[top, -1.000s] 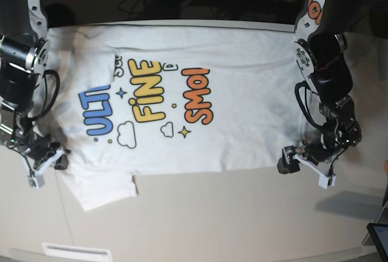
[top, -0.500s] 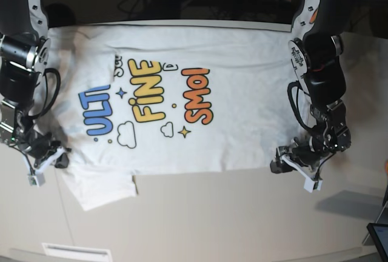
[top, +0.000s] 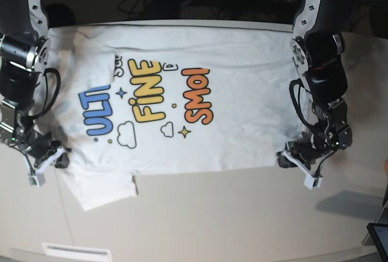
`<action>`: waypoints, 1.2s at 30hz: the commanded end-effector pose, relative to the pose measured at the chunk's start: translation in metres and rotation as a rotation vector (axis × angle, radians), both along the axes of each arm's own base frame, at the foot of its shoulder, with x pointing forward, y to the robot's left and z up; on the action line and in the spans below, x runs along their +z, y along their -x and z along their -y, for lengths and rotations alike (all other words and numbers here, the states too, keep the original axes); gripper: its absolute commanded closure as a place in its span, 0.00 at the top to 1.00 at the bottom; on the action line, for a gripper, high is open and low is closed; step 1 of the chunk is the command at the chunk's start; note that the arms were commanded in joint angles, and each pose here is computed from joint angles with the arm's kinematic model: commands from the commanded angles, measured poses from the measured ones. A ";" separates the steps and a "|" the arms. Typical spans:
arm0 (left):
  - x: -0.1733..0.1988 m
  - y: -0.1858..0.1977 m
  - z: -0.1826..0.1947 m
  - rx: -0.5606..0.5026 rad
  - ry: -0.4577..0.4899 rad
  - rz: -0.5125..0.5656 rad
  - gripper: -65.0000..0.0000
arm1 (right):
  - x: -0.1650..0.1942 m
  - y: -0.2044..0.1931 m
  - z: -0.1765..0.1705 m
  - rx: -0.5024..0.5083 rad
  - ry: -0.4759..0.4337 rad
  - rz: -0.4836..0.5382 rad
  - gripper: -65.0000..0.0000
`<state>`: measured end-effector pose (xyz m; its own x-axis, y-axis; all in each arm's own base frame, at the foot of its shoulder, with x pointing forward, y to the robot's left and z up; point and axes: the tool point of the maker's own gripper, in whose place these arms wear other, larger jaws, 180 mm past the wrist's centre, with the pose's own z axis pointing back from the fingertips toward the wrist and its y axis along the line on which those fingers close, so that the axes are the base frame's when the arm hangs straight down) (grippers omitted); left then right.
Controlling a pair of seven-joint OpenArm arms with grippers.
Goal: Fold the T-shirt properly
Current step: 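Hold the side edge and adjust the left gripper's grip along it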
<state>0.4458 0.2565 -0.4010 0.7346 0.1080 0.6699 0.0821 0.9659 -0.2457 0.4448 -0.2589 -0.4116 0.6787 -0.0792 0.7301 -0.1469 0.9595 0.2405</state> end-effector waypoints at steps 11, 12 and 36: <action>0.045 -0.003 -0.031 -0.015 -0.150 0.110 0.10 | 0.030 -0.021 0.007 -0.014 -0.003 0.111 0.00; 0.049 -0.004 -0.032 -0.016 -0.158 0.120 0.10 | 0.030 -0.021 0.007 -0.014 -0.003 0.111 0.00; 0.066 0.019 -0.008 -0.166 -0.308 0.164 0.10 | 0.037 -0.027 0.001 -0.026 -0.030 0.159 0.00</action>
<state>0.4119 0.2598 -0.3602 0.6591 -0.2333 0.7150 0.2689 0.9609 0.0657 0.4540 -0.2493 -0.4041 0.6226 -0.1077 0.7751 -0.1562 0.9535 0.2578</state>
